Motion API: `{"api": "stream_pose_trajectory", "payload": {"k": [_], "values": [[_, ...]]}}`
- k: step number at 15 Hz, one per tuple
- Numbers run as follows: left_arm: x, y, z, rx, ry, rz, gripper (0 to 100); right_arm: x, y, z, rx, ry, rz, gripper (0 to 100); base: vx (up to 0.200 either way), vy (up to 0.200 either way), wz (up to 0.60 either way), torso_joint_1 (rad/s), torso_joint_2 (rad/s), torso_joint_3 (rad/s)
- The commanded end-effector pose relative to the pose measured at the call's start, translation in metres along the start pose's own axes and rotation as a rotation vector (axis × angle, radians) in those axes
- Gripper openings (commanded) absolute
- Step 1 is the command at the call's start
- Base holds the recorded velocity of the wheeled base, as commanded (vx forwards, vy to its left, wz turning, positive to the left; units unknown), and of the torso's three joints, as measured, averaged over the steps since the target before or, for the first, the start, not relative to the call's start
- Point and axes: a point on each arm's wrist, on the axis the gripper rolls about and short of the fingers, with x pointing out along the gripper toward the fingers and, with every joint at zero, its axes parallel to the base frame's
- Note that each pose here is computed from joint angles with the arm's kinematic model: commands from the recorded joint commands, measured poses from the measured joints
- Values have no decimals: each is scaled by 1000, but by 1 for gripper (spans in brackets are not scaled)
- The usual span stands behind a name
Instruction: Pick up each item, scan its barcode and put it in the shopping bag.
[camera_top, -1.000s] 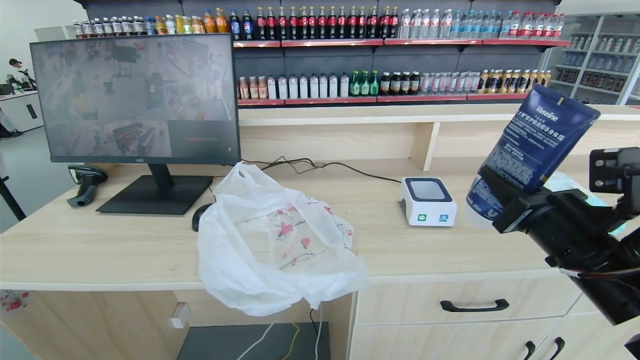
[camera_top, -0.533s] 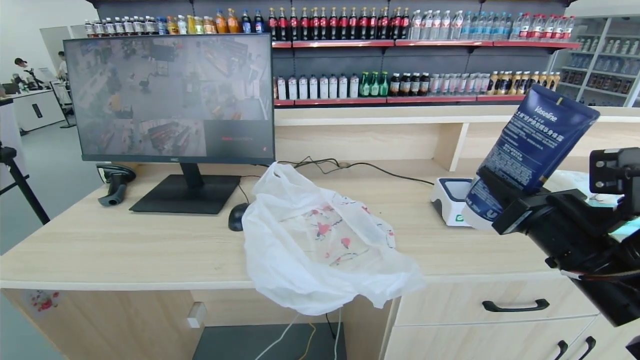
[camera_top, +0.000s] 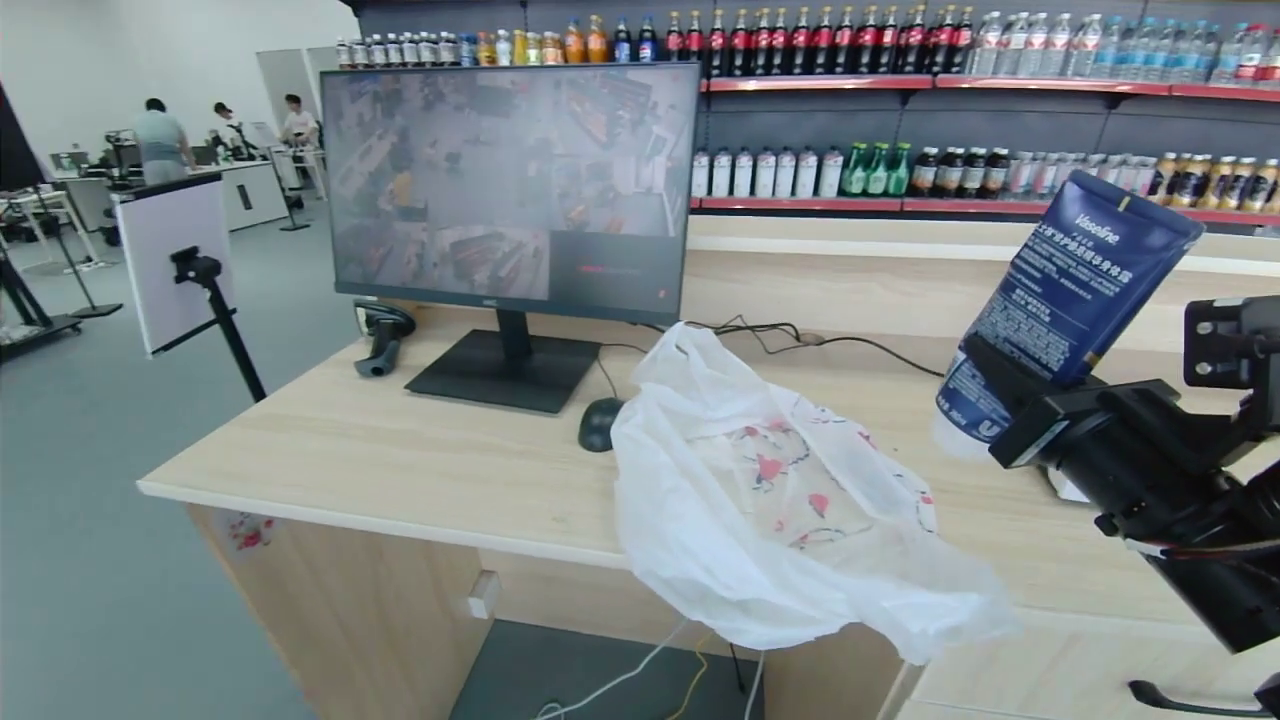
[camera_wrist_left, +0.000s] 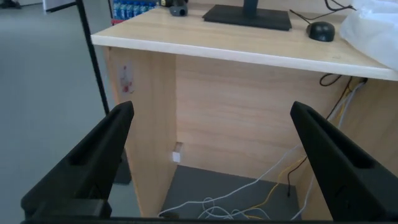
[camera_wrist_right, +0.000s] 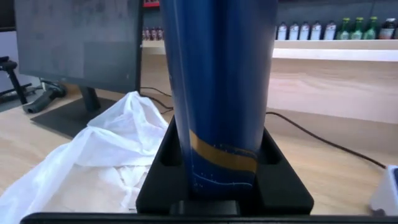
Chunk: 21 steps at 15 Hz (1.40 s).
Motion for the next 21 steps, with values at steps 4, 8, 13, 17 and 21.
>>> {"api": "stream_pose_trajectory", "payload": {"k": [4, 8, 13, 17, 21], "values": [[0, 0, 0, 1, -1, 0, 100, 2, 2, -8, -14, 30, 27, 0, 0, 0, 0, 0, 0, 0], [0, 0, 0, 3, -3, 0, 100, 10, 30, -27, -1, 93, 139, 0, 0, 0, 0, 0, 0, 0], [0, 0, 0, 26, -4, 0, 100, 32, 50, -54, 5, 147, 189, 0, 0, 0, 0, 0, 0, 0], [0, 0, 0, 25, -4, 0, 100, 45, 62, -76, 2, 188, 213, 0, 0, 0, 0, 0, 0, 0], [0, 0, 1, 25, -7, 0, 100, 53, 67, -87, 1, 198, 219, 0, 0, 0, 0, 0, 0, 0]]}}
